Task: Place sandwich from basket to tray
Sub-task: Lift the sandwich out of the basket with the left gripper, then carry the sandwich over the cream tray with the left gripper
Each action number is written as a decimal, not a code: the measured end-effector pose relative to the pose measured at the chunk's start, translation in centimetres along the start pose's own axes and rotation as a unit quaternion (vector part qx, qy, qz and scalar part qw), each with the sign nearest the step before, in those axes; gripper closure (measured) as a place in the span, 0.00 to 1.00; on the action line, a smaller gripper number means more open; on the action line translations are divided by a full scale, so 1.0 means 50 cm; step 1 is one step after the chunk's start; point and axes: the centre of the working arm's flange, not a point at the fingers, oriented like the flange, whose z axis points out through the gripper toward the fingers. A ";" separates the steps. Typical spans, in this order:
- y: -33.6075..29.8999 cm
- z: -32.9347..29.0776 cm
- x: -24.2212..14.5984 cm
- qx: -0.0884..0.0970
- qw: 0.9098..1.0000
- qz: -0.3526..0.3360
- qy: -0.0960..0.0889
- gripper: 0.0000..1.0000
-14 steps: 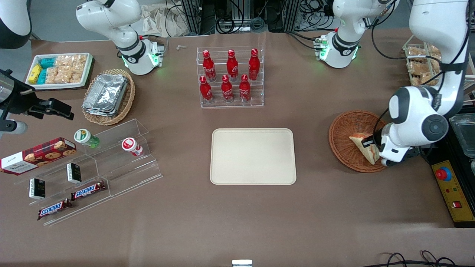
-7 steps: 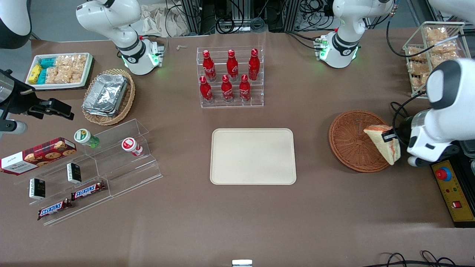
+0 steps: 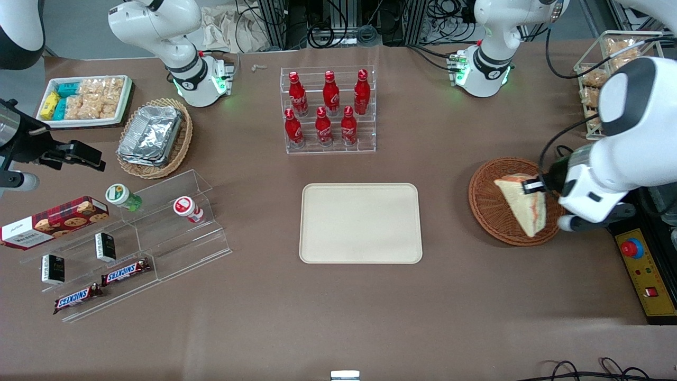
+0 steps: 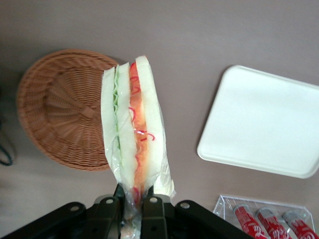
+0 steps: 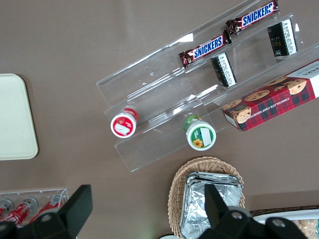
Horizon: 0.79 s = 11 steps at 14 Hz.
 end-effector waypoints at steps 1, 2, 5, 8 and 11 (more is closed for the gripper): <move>0.035 0.010 -0.004 0.001 1.000 0.015 0.004 0.85; 0.072 0.022 -0.009 0.005 0.999 0.032 0.011 0.85; 0.191 0.083 -0.033 0.019 0.997 0.079 0.012 0.85; 0.260 0.176 -0.013 0.015 0.995 0.102 0.005 0.85; 0.322 0.283 0.000 0.013 0.992 0.122 -0.010 0.85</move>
